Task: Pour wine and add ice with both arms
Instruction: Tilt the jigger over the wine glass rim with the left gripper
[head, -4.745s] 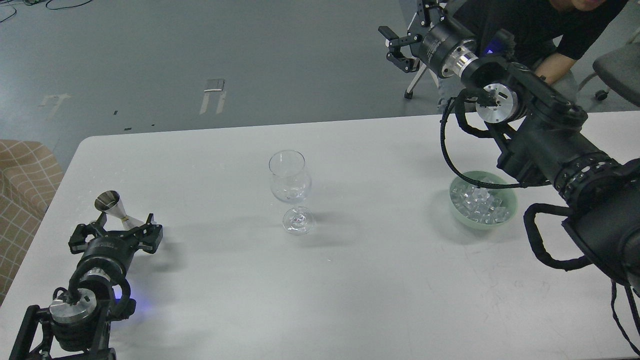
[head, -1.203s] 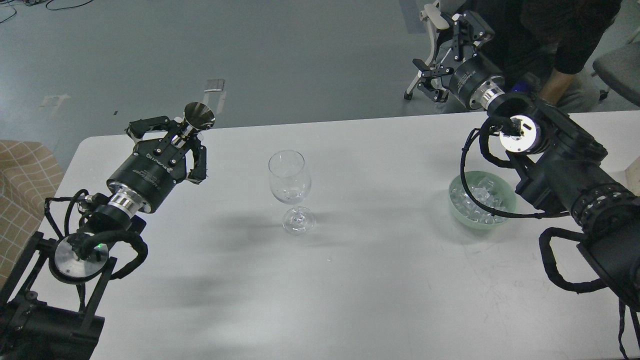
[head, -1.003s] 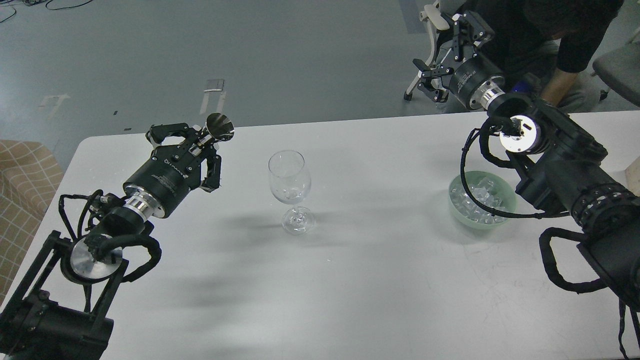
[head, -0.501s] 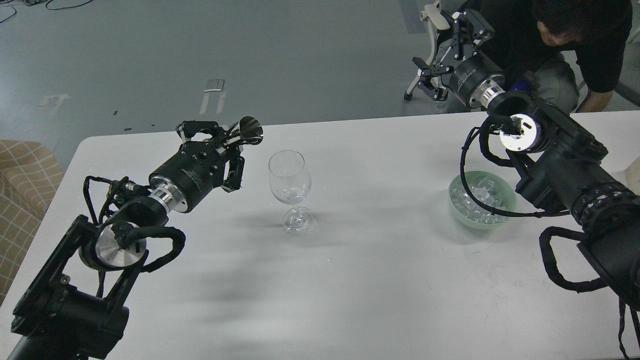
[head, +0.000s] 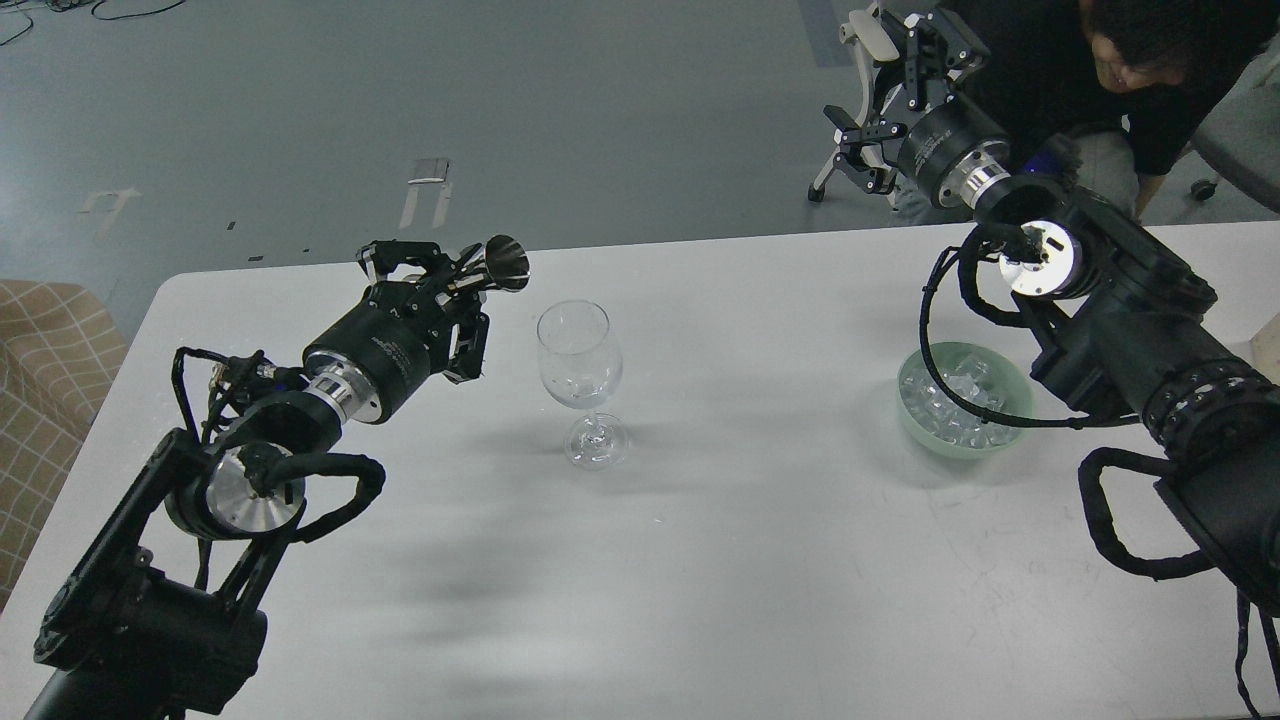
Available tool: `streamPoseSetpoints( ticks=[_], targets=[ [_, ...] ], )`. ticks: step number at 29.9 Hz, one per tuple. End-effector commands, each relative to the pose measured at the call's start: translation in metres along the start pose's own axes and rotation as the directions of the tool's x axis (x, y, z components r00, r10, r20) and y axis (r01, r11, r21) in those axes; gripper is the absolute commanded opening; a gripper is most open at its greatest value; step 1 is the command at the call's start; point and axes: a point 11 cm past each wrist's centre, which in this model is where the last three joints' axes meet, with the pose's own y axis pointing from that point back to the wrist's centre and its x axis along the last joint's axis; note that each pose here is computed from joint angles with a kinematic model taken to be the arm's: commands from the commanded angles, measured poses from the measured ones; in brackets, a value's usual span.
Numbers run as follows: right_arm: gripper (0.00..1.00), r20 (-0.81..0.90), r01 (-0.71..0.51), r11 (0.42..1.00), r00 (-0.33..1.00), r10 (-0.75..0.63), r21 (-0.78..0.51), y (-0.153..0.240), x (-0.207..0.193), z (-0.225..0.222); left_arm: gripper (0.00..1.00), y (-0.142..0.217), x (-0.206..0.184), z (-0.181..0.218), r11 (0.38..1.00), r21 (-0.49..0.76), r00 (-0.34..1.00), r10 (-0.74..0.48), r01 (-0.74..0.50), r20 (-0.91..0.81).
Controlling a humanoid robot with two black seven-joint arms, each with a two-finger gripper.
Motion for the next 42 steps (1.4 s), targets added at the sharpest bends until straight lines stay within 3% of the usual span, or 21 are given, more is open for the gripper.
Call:
streamPoseSetpoints(
  ticks=[1, 25, 42],
  targets=[
    [1.00, 0.000, 0.001, 1.000, 1.000, -0.001, 0.000, 0.000, 0.000, 0.000, 0.00, -0.002, -0.003, -0.004, 1.000, 0.007, 0.997, 0.007, -0.007, 0.082],
    [1.00, 0.002, 0.004, 1.000, 1.000, -0.004, 0.003, -0.001, -0.002, -0.001, 0.00, -0.001, -0.012, 0.005, 1.000, -0.027, 0.960, 0.013, -0.006, 0.280],
    [1.00, 0.001, 0.014, 1.000, 1.000, -0.015, 0.008, -0.002, -0.005, -0.003, 0.00, 0.002, -0.023, 0.005, 0.999, -0.049, 0.865, 0.026, -0.001, 0.501]
  ],
)
